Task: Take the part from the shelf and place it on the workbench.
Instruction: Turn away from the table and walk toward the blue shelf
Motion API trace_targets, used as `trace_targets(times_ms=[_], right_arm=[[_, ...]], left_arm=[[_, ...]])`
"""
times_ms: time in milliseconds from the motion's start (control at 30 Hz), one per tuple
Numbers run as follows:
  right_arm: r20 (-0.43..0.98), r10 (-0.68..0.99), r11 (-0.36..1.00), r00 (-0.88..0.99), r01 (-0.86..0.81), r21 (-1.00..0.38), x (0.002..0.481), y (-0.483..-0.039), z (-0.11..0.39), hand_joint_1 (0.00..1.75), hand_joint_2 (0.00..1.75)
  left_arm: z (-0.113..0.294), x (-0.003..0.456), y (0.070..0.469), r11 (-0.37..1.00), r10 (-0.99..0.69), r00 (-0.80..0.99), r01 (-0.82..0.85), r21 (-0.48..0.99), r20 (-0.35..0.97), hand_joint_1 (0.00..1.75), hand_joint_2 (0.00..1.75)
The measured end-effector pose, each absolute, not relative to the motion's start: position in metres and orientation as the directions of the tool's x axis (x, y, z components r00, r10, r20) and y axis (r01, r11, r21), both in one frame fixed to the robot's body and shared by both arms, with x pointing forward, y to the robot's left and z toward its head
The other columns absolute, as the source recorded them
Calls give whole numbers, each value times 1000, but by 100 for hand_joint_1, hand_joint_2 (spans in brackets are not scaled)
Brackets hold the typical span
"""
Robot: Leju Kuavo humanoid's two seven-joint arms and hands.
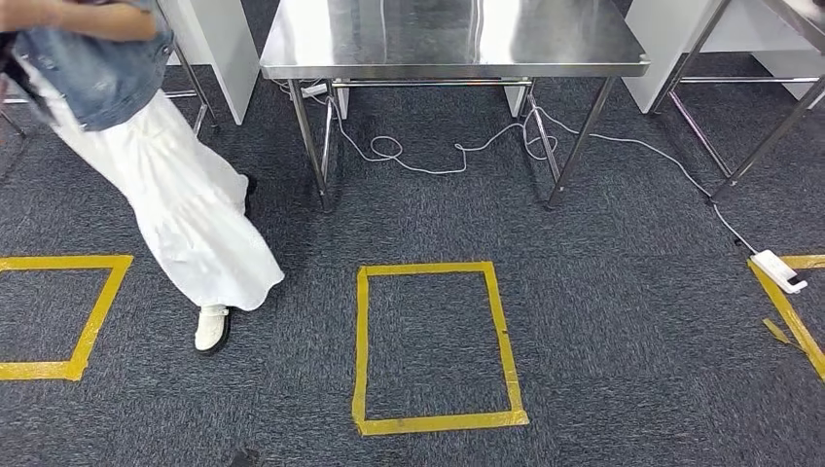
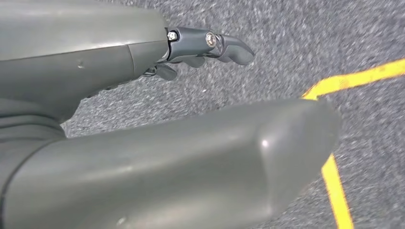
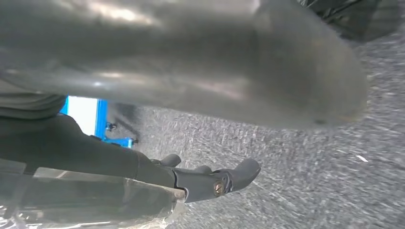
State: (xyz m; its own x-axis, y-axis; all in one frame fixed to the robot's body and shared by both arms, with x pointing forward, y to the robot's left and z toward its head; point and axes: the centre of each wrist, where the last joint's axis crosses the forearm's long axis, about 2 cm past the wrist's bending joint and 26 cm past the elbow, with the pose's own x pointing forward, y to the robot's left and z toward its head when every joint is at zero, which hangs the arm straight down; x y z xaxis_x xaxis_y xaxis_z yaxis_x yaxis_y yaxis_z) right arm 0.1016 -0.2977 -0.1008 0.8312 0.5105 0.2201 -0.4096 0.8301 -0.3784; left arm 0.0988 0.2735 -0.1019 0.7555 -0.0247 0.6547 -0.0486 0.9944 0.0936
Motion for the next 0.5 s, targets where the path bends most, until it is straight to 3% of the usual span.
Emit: trace_targets(times_ms=[33, 500], right_arm=[[221, 515, 829, 828, -416, -373, 102, -297, -101, 0, 175], [207, 525, 828, 825, -440, -346, 97, -293, -102, 0, 175]], left_arm=[[-102, 100, 273, 995, -28, 754, -45, 94, 656, 0, 0], [-102, 100, 273, 995, -35, 756, -38, 97, 653, 0, 0]])
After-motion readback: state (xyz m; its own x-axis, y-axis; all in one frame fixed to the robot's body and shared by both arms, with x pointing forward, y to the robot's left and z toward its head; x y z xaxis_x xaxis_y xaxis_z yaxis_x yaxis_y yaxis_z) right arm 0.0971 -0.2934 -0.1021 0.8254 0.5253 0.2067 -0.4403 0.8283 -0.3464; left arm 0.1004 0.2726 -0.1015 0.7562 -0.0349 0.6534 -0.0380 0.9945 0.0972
